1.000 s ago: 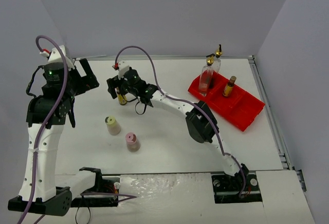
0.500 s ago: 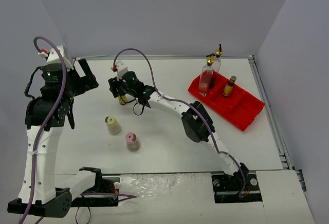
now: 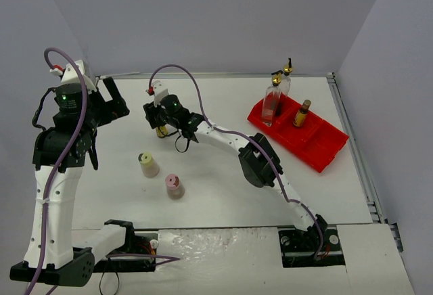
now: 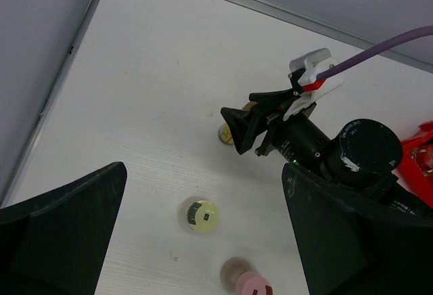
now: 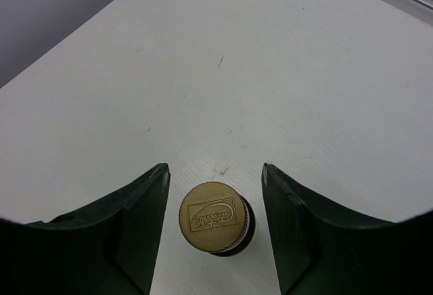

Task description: Organize the condiment bottles

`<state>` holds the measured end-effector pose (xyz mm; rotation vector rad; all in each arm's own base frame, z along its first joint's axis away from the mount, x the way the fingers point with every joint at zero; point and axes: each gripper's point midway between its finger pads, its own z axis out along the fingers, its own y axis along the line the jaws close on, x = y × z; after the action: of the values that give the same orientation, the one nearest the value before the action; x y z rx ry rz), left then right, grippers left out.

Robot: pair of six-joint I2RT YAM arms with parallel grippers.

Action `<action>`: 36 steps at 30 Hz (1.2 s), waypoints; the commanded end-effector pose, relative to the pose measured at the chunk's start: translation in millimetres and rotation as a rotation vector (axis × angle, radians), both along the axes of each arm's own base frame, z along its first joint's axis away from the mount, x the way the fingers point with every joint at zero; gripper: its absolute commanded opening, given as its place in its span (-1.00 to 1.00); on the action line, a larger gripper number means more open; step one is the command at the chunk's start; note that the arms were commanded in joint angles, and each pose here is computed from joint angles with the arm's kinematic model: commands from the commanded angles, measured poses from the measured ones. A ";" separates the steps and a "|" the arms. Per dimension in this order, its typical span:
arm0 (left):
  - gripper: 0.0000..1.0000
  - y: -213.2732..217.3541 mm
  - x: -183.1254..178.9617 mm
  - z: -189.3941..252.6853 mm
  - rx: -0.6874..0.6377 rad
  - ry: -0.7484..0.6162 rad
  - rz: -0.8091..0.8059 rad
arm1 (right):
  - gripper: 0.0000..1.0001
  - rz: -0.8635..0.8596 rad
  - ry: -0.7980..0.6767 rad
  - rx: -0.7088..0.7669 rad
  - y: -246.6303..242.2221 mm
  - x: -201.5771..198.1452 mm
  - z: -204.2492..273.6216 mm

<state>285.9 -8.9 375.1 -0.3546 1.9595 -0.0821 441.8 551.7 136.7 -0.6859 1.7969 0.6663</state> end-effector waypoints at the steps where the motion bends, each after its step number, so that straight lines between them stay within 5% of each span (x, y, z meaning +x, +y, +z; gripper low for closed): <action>1: 0.94 3.9 -2.1 15.5 0.005 -0.056 0.012 | -0.01 -0.012 -0.080 0.051 0.4 1.6 40.7; 7: 0.94 4.3 -2.2 15.2 0.008 -0.057 0.013 | -0.20 -0.021 -0.068 0.036 -4.2 0.4 31.9; 18: 0.94 5.3 -1.5 13.1 0.011 -0.054 0.018 | -0.98 -0.046 -0.087 0.033 -15.7 -2.1 50.5; 27: 0.94 3.5 2.4 8.3 -0.010 -0.064 0.021 | -1.00 -0.141 -0.132 0.028 -80.9 -28.7 125.3; 36: 0.94 -1.0 6.6 4.9 -0.030 -0.069 0.005 | -1.00 -0.392 -0.159 -0.024 -210.9 -40.9 187.2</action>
<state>287.2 -9.4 353.5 -0.3630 1.9932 -0.0780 391.3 417.2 216.4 -0.6158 1.8911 0.4005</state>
